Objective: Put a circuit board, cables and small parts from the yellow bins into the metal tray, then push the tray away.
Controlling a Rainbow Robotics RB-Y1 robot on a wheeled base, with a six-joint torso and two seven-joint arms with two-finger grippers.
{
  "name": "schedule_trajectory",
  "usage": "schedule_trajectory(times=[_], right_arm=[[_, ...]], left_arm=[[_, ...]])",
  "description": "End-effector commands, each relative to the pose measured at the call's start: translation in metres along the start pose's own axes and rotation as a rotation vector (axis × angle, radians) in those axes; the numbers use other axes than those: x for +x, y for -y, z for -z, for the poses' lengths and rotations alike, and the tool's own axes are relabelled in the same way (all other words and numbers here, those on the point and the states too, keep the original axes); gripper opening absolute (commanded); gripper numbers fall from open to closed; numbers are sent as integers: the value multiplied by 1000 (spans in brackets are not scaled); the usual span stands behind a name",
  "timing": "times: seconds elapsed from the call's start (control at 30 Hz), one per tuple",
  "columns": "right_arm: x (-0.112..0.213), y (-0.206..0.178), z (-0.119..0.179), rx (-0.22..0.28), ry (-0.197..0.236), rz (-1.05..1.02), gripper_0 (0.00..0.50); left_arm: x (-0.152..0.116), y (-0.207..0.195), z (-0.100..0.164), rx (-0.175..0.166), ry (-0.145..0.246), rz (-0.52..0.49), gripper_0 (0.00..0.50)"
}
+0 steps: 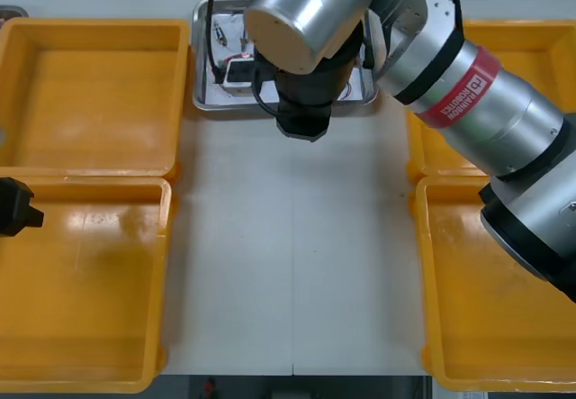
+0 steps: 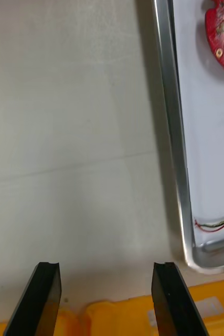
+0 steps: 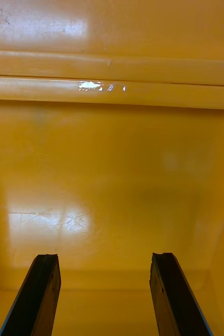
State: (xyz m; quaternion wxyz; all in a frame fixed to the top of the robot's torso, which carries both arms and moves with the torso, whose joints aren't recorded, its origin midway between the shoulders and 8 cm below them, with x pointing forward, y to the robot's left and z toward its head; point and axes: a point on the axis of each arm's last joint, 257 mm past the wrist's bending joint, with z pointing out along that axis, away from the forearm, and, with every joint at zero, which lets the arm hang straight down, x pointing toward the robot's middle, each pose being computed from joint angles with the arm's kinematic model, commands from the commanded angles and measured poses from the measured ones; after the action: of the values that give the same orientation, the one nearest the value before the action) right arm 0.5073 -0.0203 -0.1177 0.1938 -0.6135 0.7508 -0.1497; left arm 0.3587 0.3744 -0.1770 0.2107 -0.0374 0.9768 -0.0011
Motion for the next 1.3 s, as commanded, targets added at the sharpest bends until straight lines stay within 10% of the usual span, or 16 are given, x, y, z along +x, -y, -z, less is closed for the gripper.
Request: schedule_trajectory(times=[0.03, 0.5, 1.3], right_arm=[[5, -8, 28, -64, 85, -182, 500], [24, -15, 72, -16, 302, -639, 500], [195, -35, 55, -15, 235, -1342, 500]], left_arm=[[-2, -14, 13, -43, 19, -25, 500], [-2, -14, 13, -43, 19, -25, 500], [-2, -14, 13, -43, 19, -25, 500]])
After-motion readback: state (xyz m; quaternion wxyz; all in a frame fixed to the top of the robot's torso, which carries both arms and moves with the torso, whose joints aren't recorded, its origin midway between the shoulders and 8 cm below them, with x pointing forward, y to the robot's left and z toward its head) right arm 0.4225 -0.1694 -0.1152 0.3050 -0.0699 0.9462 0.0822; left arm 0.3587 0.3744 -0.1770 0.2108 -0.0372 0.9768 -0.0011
